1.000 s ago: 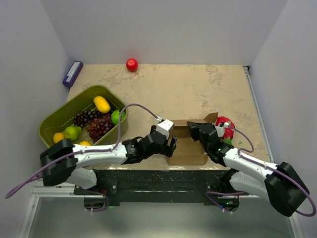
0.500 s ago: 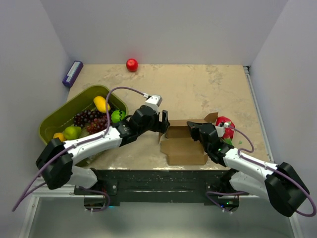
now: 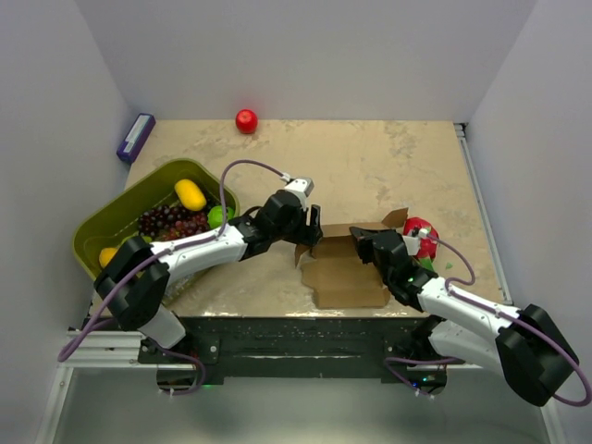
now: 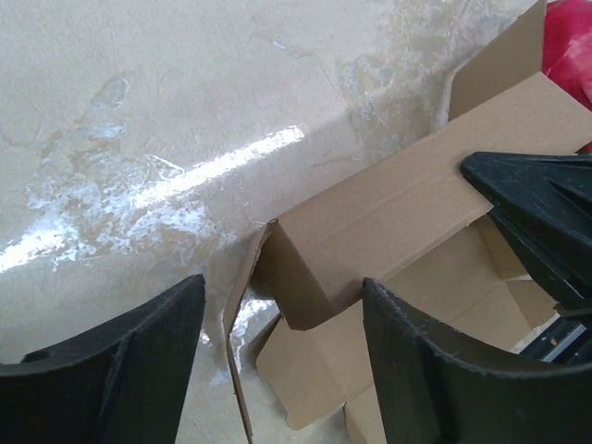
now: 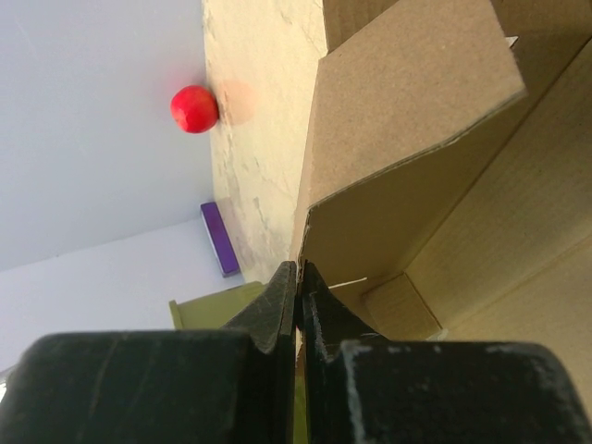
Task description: Fold the paper box
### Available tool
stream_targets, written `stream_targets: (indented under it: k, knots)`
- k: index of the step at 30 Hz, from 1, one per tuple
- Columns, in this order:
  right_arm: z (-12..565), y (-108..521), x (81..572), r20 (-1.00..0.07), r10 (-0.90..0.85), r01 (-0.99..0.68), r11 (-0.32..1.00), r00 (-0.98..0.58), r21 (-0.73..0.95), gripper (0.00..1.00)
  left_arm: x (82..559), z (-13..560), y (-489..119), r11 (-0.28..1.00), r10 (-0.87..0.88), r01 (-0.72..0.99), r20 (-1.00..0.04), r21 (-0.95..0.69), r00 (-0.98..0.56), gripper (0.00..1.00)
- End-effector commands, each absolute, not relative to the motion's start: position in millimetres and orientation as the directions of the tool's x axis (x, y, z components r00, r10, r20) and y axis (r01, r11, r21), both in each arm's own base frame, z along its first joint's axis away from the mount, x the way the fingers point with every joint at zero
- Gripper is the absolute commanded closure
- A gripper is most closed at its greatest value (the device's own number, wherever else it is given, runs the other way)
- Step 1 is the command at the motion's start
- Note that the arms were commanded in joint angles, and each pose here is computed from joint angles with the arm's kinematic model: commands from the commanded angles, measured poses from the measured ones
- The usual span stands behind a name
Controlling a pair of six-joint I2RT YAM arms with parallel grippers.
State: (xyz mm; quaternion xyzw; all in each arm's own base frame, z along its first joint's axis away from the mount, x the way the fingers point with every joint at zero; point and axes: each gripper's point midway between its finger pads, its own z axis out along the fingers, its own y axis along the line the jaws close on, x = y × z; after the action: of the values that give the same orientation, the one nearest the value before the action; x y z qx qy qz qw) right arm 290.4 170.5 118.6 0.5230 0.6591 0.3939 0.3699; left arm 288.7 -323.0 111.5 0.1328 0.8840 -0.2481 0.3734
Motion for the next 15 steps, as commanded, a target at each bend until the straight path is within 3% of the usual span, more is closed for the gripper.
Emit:
stream_targets:
  k: [1,15]
  knots:
    - [111,162,291,-0.13,0.98,0.404,0.18,-0.148,0.897,1.0,289,124,-339,0.799,0.02,0.447,-0.725,-0.403,-0.689,0.32]
    - [87,159,288,-0.159,0.975,0.443,0.214,-0.157,0.871,1.0,280,105,-346,0.769,0.03,0.458,-0.69,-0.446,-0.723,0.55]
